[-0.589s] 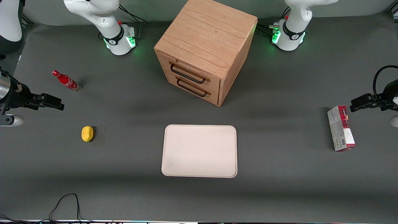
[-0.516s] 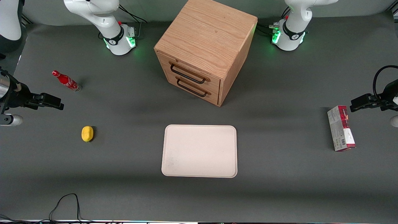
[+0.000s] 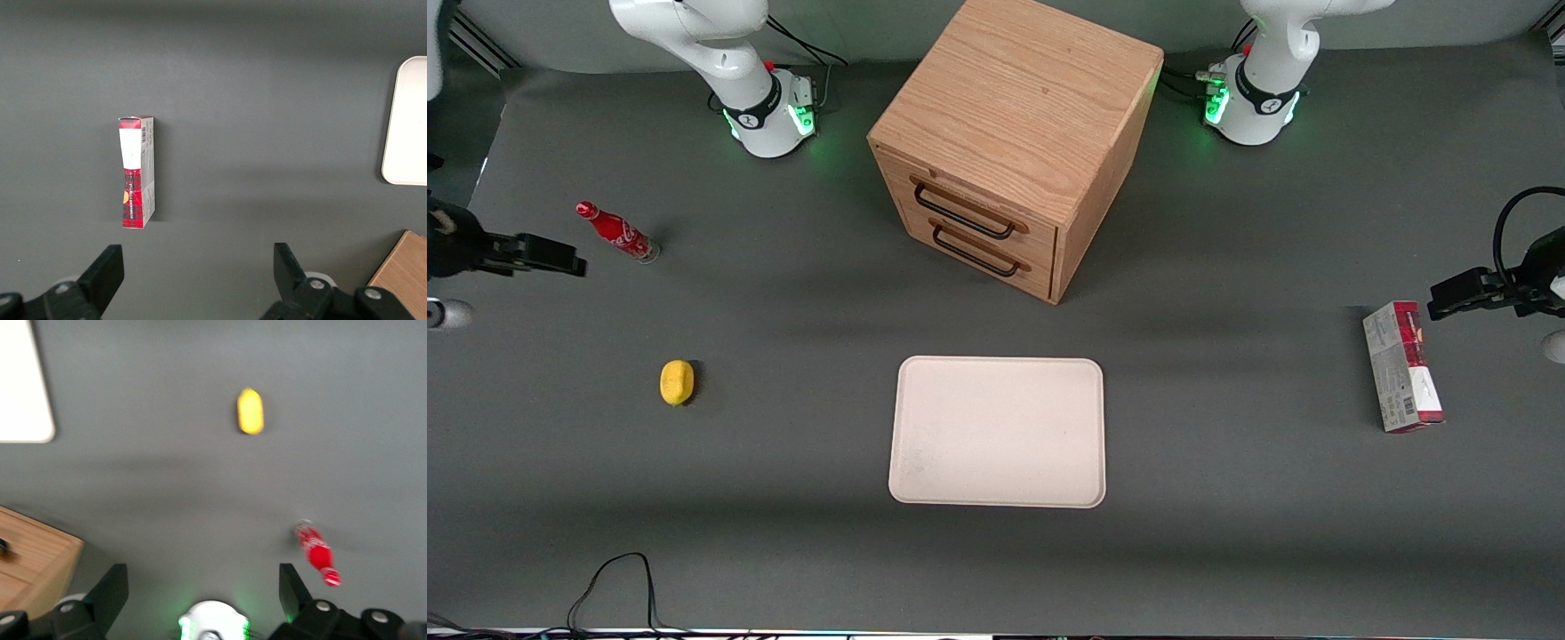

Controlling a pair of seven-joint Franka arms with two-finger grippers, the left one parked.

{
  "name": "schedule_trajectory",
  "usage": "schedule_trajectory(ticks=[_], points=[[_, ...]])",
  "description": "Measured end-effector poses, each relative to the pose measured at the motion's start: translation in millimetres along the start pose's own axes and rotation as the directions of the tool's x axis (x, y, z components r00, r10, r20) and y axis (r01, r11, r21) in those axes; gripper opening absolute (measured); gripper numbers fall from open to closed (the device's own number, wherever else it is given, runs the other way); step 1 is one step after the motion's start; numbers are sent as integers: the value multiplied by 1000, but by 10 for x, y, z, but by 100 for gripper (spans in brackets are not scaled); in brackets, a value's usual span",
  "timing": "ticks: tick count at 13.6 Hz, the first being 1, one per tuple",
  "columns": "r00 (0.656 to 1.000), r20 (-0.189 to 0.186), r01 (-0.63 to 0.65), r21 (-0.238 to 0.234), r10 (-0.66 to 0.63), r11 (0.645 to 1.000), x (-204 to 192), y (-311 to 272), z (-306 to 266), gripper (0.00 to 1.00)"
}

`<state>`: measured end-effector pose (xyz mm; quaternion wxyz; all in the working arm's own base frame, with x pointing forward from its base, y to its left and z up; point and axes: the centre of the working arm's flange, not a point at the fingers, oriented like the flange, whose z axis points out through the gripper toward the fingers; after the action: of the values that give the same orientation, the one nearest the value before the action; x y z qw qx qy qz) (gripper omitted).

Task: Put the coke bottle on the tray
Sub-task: 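Move the right gripper over the red Coca-Cola bottle lying on the table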

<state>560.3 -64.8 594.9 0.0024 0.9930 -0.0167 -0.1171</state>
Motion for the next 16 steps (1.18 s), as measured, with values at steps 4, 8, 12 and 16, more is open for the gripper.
schedule_trajectory(ticks=[4, 8, 12, 16], points=[[999, -32, 24, -35, -25, 999, -786, 654, 364, 100], [992, -115, 54, -1, -54, 999, -1624, 1270, 1271, 100], [985, -160, 75, 27, -69, 997, -1870, 1680, 2258, 100], [967, -240, 96, 29, -86, 995, -2023, 1931, 2993, 100]])
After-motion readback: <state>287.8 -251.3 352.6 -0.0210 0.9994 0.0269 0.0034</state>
